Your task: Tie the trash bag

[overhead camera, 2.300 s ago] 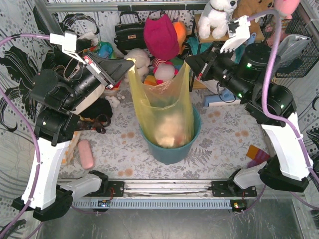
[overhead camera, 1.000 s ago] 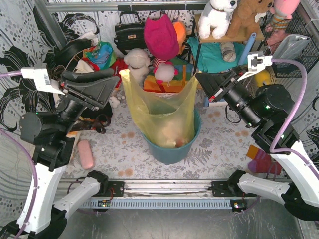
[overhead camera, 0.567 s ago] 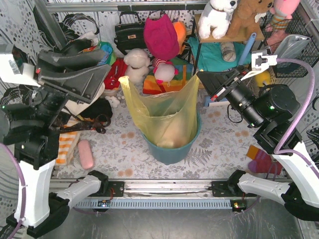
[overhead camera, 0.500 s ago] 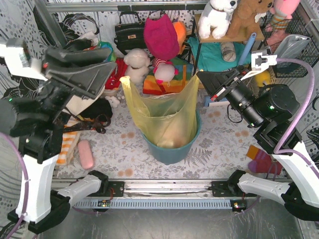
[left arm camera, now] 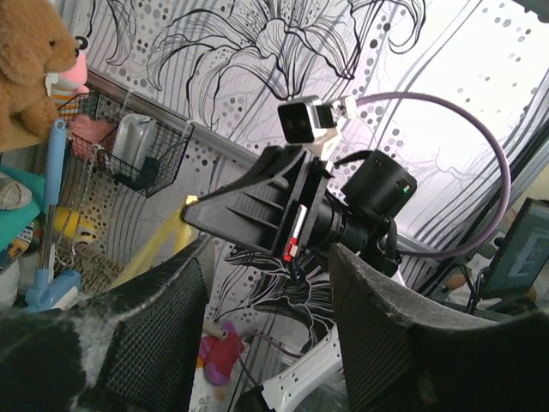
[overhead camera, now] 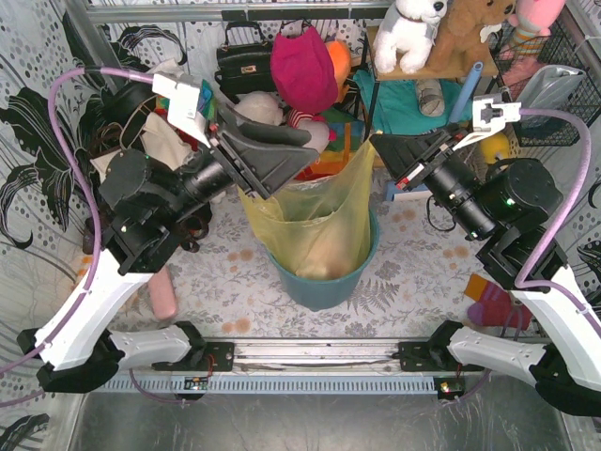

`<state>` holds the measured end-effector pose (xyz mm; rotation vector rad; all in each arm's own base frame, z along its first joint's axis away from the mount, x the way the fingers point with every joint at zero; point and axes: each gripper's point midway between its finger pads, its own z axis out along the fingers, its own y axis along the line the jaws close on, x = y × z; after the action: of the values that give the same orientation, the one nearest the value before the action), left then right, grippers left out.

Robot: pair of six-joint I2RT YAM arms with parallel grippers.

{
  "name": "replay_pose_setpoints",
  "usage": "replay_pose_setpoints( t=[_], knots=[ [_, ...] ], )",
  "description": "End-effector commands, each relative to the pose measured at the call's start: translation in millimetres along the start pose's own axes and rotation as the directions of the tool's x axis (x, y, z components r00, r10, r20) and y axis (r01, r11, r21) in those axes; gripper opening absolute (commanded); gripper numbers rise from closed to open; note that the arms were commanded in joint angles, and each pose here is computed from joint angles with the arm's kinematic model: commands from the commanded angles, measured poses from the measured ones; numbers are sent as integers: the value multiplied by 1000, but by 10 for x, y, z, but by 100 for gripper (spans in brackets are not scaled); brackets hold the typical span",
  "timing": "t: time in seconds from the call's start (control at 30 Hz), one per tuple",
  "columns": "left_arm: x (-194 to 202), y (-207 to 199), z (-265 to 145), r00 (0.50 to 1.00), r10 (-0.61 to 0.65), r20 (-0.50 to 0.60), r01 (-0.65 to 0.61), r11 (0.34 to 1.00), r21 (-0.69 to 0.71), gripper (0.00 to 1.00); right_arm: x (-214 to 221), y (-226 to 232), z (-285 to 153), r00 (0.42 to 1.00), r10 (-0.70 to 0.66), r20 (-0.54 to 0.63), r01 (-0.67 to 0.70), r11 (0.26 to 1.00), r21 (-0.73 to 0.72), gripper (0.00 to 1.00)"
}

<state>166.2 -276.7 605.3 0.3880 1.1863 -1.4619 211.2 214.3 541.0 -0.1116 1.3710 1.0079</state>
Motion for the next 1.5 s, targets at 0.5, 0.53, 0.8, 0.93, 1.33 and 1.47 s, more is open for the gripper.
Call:
replay_pose_setpoints(
  t=[0.5,0.53,0.8,0.93,1.33,1.47],
  knots=[
    [768,-63,105,958,287,-11,-287,958,14,80,-5,124,-106,993,83,-81,-83,996,-8,0],
    [815,-52,122,949,314,-12,-314,949,21,80,20,130,-125,990,93,-102,-94,996,-2,0],
    [954,-44,191,880,467,82,-474,876,87,83,172,178,-224,964,148,-219,-148,989,18,0],
    [983,-22,210,832,538,137,-551,829,93,84,218,192,-254,957,150,-250,-150,989,17,0],
    [968,182,269,722,663,198,-674,738,-13,86,221,383,-325,937,168,-307,-192,980,-53,0],
    [960,181,299,708,673,213,-686,727,-17,85,199,426,-364,935,169,-312,-200,977,-70,0]
  ],
)
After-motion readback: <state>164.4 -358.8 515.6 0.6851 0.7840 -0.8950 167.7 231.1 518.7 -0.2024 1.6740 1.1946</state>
